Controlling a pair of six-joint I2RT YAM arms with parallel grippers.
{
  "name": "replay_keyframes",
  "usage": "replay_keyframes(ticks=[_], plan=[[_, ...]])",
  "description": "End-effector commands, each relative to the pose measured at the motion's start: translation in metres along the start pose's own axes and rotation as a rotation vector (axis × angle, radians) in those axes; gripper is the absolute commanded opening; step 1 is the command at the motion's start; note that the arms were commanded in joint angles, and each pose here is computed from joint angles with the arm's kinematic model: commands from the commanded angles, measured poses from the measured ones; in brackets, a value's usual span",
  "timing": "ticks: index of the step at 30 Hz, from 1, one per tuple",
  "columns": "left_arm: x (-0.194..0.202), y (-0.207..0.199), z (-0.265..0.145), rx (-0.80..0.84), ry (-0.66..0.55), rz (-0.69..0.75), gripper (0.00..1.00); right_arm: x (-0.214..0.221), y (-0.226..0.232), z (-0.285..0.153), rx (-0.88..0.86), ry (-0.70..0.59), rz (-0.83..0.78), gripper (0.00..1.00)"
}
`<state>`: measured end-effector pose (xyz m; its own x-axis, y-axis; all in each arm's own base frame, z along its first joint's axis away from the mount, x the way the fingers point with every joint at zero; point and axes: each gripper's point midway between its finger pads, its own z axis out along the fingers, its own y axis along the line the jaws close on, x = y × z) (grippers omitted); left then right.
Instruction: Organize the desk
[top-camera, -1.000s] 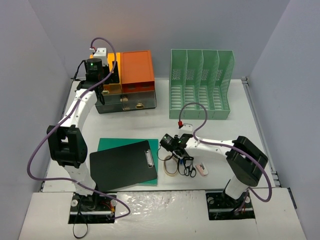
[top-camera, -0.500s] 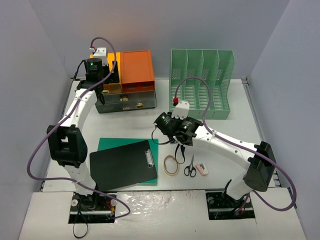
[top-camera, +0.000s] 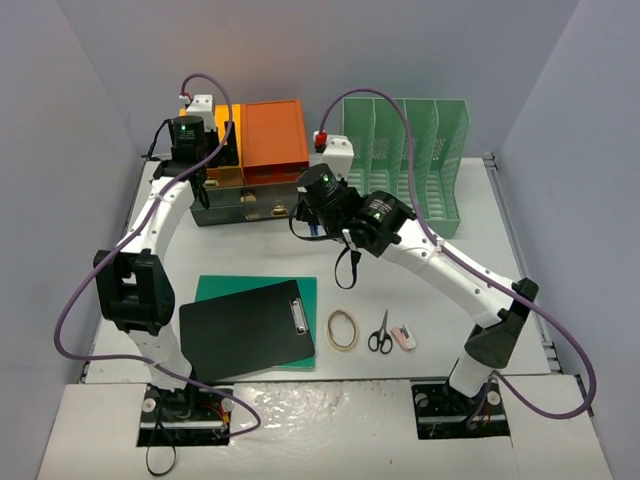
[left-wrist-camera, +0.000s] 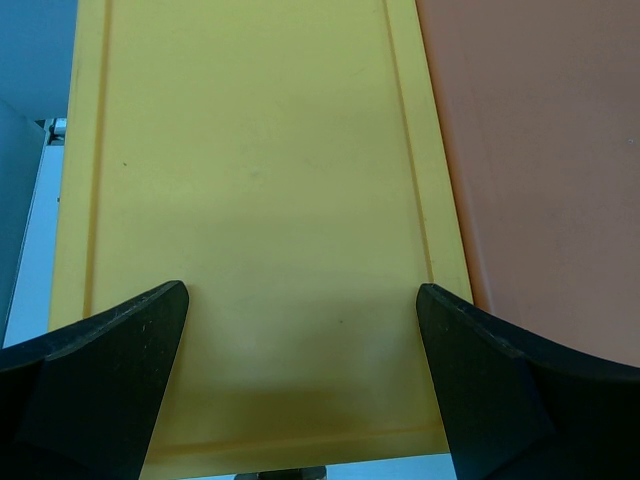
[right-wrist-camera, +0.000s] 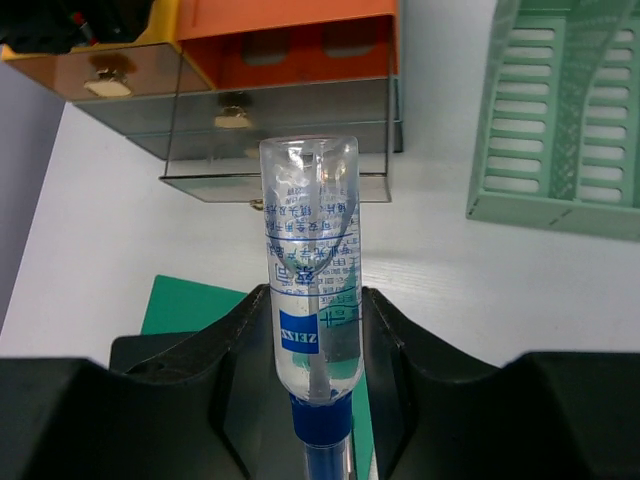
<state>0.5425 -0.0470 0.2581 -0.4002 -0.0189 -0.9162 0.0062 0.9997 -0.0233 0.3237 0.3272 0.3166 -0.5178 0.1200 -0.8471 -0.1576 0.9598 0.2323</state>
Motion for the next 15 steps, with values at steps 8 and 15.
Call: replay_keyframes(ticks=[8, 15], plan=[[0.057, 0.007, -0.01, -0.01, 0.201, 0.057, 0.97, -0.04, 0.031, 0.015, -0.255, 0.014, -0.027, 0.0], [0.058, 0.007, -0.011, -0.011, 0.202, 0.052, 0.97, -0.054, 0.052, 0.021, -0.425, 0.035, -0.012, 0.0]])
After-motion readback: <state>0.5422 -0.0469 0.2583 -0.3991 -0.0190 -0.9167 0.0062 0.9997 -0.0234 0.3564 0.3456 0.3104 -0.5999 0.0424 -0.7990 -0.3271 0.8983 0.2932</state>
